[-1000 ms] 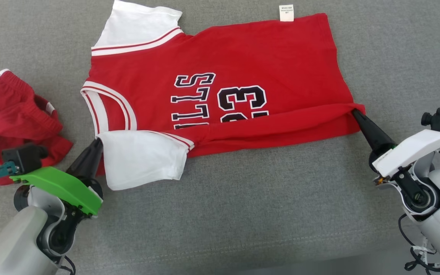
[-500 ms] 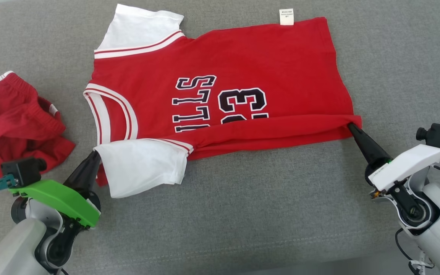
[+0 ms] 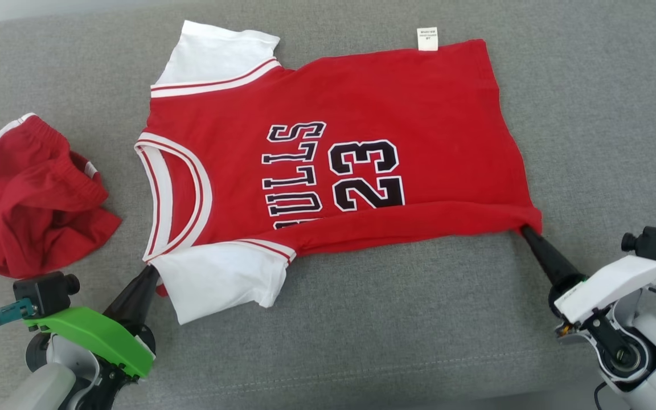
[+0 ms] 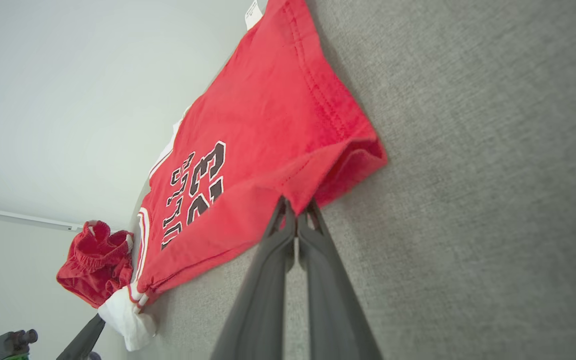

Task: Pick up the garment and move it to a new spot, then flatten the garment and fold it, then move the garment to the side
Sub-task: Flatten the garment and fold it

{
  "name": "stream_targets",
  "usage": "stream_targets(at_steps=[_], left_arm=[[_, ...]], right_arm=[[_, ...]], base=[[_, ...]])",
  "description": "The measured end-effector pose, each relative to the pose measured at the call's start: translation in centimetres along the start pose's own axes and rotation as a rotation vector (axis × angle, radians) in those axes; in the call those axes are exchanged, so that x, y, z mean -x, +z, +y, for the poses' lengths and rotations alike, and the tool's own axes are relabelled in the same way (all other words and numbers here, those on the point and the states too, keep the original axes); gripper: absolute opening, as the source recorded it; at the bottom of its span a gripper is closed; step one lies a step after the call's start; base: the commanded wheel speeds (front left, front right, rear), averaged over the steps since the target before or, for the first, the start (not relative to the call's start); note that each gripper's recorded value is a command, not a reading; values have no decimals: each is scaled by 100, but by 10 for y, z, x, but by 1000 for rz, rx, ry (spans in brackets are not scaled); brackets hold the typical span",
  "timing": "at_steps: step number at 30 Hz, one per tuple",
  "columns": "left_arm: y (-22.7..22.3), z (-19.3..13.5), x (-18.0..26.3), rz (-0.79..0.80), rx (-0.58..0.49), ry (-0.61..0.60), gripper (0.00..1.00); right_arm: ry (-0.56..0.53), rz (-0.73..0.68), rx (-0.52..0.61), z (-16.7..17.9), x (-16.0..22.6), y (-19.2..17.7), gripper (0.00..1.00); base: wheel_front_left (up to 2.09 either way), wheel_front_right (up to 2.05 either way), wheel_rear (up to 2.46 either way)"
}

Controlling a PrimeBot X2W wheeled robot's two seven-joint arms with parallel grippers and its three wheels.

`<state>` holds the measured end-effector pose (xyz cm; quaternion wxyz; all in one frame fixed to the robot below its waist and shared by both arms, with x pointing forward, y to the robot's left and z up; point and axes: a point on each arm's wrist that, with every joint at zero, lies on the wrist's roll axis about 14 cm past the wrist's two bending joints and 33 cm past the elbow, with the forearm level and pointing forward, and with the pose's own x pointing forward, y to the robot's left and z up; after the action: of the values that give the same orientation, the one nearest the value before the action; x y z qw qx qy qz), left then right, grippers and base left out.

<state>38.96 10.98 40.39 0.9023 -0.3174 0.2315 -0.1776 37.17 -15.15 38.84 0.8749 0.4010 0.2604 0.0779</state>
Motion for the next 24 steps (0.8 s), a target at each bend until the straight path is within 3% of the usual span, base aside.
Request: stream_targets(at_steps=[12,13,15,16,18,21,24], left_arm=[[8,10,2,-28,-14,30,0],[8,10,2,-27,-14,29,3],[8,10,2,-27,-14,29,25],[8,9,2,-26,-14,28,29],[6,8,2,-22,-14,25,27],[4,5,0,-19,-17,16,0],[3,3,-1,-20,-11,11,0]], right_arm=[[-15,29,8,-6,8,-4,0],[-15,28,8,-7,9,-4,0],[-16,27,8,-7,9,-4,0],[-16,27,8,-7,9,-4,0],[-16,26,8,-7,9,-4,0],[-10,35,8,-5,9,-7,0],[-1,34,6,-2,8,-7,0]], base=[[0,0,0],[0,0,0],[0,0,0],[0,0,0],[0,0,0],[0,0,0],[0,0,0]])
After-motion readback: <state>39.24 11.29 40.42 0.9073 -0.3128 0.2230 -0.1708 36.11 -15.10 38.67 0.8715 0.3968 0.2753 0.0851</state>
